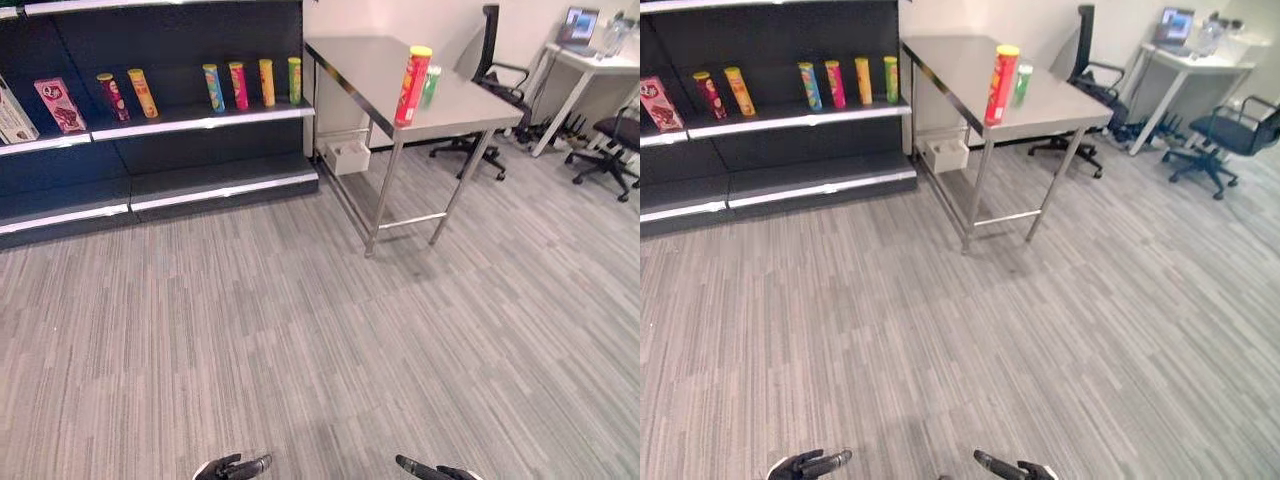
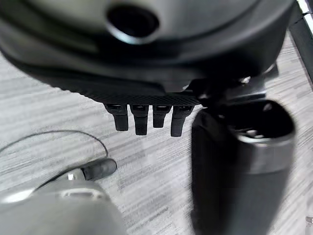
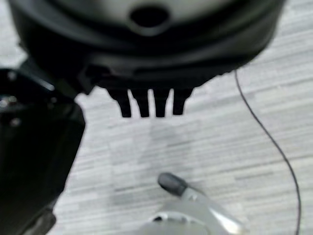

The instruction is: Put the goods on the table back onto the shelves and tidy them up.

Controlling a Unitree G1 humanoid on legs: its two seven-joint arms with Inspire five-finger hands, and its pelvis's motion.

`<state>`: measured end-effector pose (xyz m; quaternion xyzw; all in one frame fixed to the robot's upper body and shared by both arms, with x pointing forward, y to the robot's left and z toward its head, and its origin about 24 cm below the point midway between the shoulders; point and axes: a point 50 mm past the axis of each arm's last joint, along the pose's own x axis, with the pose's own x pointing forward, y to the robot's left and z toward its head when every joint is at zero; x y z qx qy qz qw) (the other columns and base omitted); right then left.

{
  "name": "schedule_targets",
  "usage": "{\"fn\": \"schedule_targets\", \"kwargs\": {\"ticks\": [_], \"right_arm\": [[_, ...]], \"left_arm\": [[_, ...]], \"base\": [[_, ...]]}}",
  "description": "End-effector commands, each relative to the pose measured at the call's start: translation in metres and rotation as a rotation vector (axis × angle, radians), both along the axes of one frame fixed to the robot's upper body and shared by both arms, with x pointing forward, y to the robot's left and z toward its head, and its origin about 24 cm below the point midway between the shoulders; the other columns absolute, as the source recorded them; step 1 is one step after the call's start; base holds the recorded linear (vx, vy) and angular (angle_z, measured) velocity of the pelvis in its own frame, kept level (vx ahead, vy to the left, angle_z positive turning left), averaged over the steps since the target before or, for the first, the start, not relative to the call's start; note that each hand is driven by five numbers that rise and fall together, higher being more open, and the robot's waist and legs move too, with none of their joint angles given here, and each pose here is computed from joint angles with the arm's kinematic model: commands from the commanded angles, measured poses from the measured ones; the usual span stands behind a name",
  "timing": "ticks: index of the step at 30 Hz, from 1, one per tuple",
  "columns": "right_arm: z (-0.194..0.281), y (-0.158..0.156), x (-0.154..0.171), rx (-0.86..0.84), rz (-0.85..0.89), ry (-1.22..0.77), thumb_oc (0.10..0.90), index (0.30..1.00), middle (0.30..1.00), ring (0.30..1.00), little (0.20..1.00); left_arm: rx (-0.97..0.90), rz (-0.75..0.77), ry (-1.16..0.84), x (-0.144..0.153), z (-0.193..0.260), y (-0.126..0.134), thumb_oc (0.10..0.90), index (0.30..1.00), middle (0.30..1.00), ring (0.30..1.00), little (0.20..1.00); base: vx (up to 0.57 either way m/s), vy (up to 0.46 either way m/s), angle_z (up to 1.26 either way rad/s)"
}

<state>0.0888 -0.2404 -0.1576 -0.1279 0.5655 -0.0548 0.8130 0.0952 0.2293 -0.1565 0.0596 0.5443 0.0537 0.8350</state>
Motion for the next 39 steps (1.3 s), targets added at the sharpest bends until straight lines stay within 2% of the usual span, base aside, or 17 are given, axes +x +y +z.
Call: {"fn": "schedule_targets", "kwargs": {"ticks": [1, 26, 34, 37, 39], "right_arm": [[0.009, -0.017, 0.018, -0.057, 0.031, -0.053, 0.8, 0.9, 0.9, 0.9, 0.9], [0.01, -0.022, 0.018, -0.083, 0.107, -0.007, 0.8, 0.9, 0.9, 0.9, 0.9], [0.014, -0.026, 0.027, -0.087, 0.078, -0.047, 0.8, 0.9, 0.9, 0.9, 0.9], [0.016, -0.03, 0.028, -0.101, 0.057, -0.057, 0.8, 0.9, 0.9, 0.9, 0.9], [0.016, -0.029, 0.029, -0.102, 0.072, -0.066, 0.8, 0.9, 0.9, 0.9, 0.9]], "left_arm": [[0.01, -0.033, -0.089, 0.024, 0.009, 0.005, 0.8, 0.9, 0.9, 0.9, 0.9], [0.022, -0.022, -0.035, 0.018, 0.005, 0.009, 0.8, 0.9, 0.9, 0.9, 0.9], [0.01, 0.004, -0.066, 0.029, 0.008, 0.007, 0.8, 0.9, 0.9, 0.9, 0.9], [0.007, 0.008, -0.127, 0.045, 0.014, 0.004, 0.8, 0.9, 0.9, 0.9, 0.9], [0.011, 0.01, -0.129, 0.042, 0.014, 0.005, 0.8, 0.9, 0.9, 0.9, 0.9]], "base": [[0.0, 0.001, -0.09], [0.01, -0.019, -0.01], [0.01, -0.094, 0.08], [0.19, -0.085, 0.13], [0.36, 0.089, 0.2]]}}
